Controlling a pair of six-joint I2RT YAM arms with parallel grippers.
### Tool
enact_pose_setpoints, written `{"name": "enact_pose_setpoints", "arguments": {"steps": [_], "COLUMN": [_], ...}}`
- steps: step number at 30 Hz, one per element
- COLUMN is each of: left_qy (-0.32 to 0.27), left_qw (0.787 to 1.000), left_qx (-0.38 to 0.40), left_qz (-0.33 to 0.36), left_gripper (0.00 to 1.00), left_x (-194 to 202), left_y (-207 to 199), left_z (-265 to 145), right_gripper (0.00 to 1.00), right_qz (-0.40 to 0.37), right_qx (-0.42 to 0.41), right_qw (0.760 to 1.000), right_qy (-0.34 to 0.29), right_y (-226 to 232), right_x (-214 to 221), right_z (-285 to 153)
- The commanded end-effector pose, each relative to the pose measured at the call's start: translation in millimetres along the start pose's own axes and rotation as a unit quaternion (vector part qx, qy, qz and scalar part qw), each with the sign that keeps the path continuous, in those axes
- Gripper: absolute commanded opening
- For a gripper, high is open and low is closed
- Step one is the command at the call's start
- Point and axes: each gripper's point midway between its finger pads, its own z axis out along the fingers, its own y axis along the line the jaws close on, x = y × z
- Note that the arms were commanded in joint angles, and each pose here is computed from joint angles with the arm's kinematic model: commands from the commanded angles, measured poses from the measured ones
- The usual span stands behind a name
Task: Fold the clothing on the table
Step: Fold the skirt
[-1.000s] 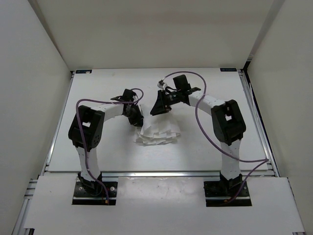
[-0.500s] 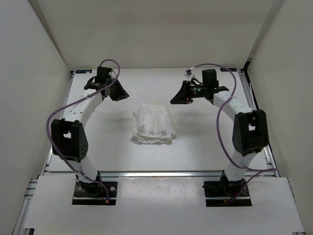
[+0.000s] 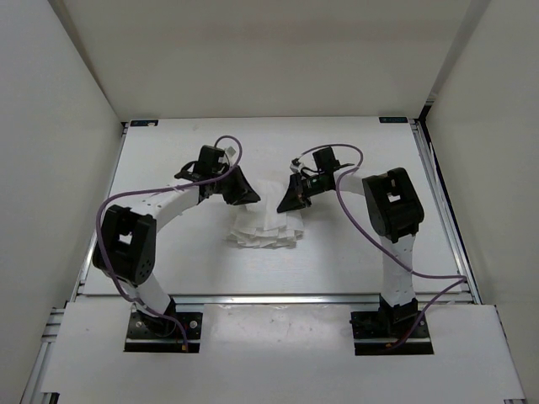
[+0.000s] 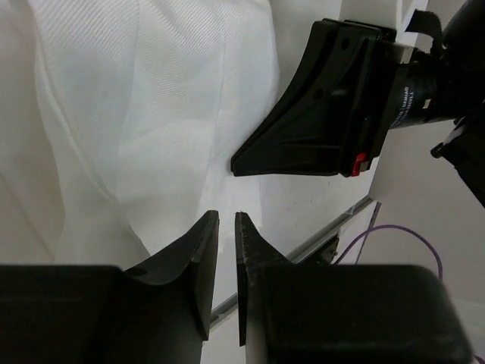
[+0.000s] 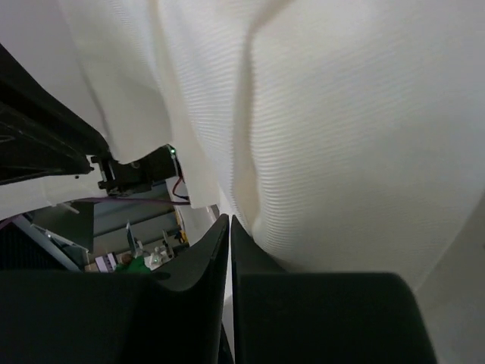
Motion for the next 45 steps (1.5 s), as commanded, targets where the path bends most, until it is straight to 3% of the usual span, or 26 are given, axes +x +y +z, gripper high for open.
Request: {"name": "enact_pose_setpoints", "arguments": {"steps": [1,6,12,15,19,23,27,28,29,31,36,40,45], "left_qy": [-0.010,-0.023,-0.034,-0.034,-0.052,-0.122,-0.153,-0.156,-0.150,-0.149,-0.111,-0.081,-0.022], "left_qw": [1.000,0.995,0.975,0.962,0.963,0.978,0.978,0.977,0.976,0.973,0.971,0.969,0.966], "left_qx": [0.026,-0.093,-0.215,-0.265,-0.262,-0.168,-0.139,-0.140,-0.156,-0.170,-0.211,-0.231,-0.255], "left_qz": [-0.001,-0.001,-0.053,-0.046,-0.038,-0.009,0.034,0.042,0.038,0.036,0.028,0.042,0.033], "left_gripper": [0.25,0.19,0.15,0.14,0.14,0.14,0.21,0.26,0.35,0.43,0.45,0.53,0.55], "left_x": [-0.1,6.1,11.6,11.5,1.3,-31.4,-46.7,-44.3,-38.6,-28.7,5.2,25.3,48.7], "left_y": [0.4,62.5,144.8,165.8,157.9,91.4,50.2,48.6,58.6,71.3,108.3,121.3,146.5], "left_z": [8.3,10.3,-20.0,-31.8,-46.6,-73.8,-104.0,-109.1,-108.7,-112.1,-106.8,-94.4,-81.3], "right_gripper": [0.07,0.06,0.06,0.06,0.09,0.17,0.46,0.55,0.56,0.56,0.55,0.55,0.53], "right_qz": [-0.005,0.015,0.013,-0.001,-0.045,-0.122,-0.150,-0.129,-0.123,-0.095,-0.022,0.039,0.072], "right_qx": [0.042,0.095,0.123,0.138,0.154,0.165,0.179,0.189,0.192,0.202,0.265,0.366,0.371], "right_qw": [0.999,0.995,0.992,0.990,0.987,0.976,0.962,0.960,0.957,0.957,0.931,0.899,0.899], "right_qy": [0.006,0.005,0.006,-0.003,-0.022,-0.072,-0.144,-0.158,-0.181,-0.187,-0.251,-0.237,-0.221], "right_y": [-10.4,-37.1,-45.7,-40.8,-10.2,46.5,78.8,70.4,70.5,47.5,-12.2,-58.5,-74.0], "right_x": [2.5,11.5,17.4,14.0,6.5,4.1,12.2,15.1,14.2,31.8,61.0,89.0,99.2], "right_z": [-0.8,-6.4,-11.7,-20.4,-41.5,-74.1,-110.5,-121.1,-136.5,-147.2,-196.4,-215.9,-209.0]}}
